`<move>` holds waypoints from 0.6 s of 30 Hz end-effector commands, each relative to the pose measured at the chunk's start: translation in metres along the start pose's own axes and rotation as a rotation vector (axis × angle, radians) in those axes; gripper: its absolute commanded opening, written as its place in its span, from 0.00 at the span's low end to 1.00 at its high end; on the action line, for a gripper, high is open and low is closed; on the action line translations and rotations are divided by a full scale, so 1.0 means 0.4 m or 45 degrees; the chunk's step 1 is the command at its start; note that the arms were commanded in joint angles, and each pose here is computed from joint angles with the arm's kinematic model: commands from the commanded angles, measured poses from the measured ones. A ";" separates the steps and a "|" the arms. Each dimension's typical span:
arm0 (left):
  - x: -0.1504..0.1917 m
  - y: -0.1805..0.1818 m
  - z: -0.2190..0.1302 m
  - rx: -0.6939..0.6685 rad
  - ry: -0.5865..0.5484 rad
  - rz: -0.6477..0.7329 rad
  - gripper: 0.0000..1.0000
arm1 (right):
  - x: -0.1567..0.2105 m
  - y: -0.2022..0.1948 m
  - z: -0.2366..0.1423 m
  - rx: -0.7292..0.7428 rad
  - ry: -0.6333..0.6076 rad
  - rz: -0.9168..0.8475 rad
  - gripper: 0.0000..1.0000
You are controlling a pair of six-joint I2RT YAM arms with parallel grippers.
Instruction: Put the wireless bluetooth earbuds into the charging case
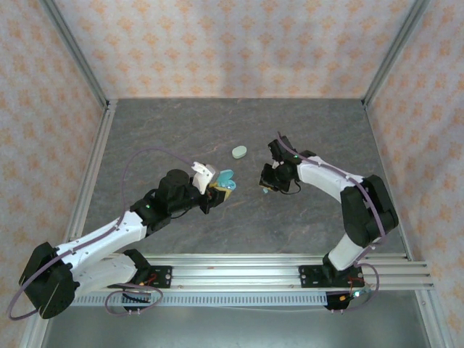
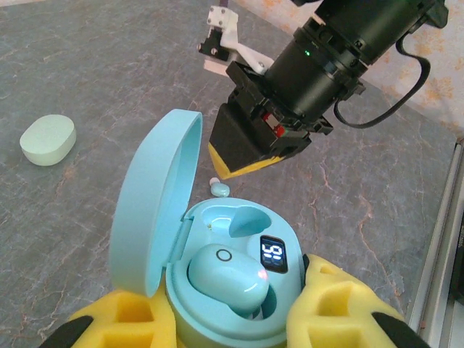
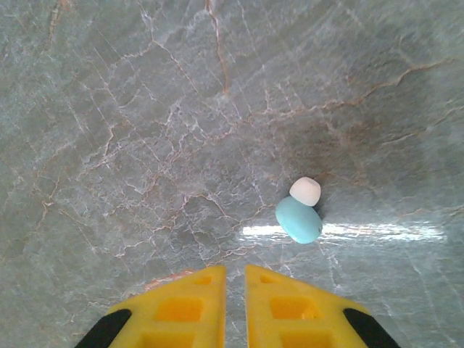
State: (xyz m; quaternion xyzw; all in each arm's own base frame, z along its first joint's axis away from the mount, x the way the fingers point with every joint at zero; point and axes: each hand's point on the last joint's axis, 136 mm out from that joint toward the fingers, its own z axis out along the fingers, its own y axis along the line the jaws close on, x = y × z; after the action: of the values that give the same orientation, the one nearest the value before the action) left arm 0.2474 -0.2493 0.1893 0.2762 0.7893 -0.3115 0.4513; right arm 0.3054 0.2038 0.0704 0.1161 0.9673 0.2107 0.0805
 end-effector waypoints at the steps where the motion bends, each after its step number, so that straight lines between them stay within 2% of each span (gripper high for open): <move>1: -0.019 0.002 0.007 -0.013 -0.050 -0.002 0.08 | 0.013 -0.011 -0.027 0.078 -0.002 -0.085 0.15; 9: -0.015 0.003 0.018 -0.011 -0.027 -0.002 0.08 | 0.071 0.035 0.058 0.074 0.119 -0.155 0.15; 18: -0.009 0.006 0.016 -0.019 -0.014 0.004 0.08 | 0.074 -0.029 0.113 0.185 0.159 -0.132 0.14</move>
State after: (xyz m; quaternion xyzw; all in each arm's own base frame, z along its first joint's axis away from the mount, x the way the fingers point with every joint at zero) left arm 0.2508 -0.2519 0.1816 0.2754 0.7945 -0.3097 0.4439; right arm 0.2799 0.2281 0.0265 0.0575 0.9846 0.1639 0.0176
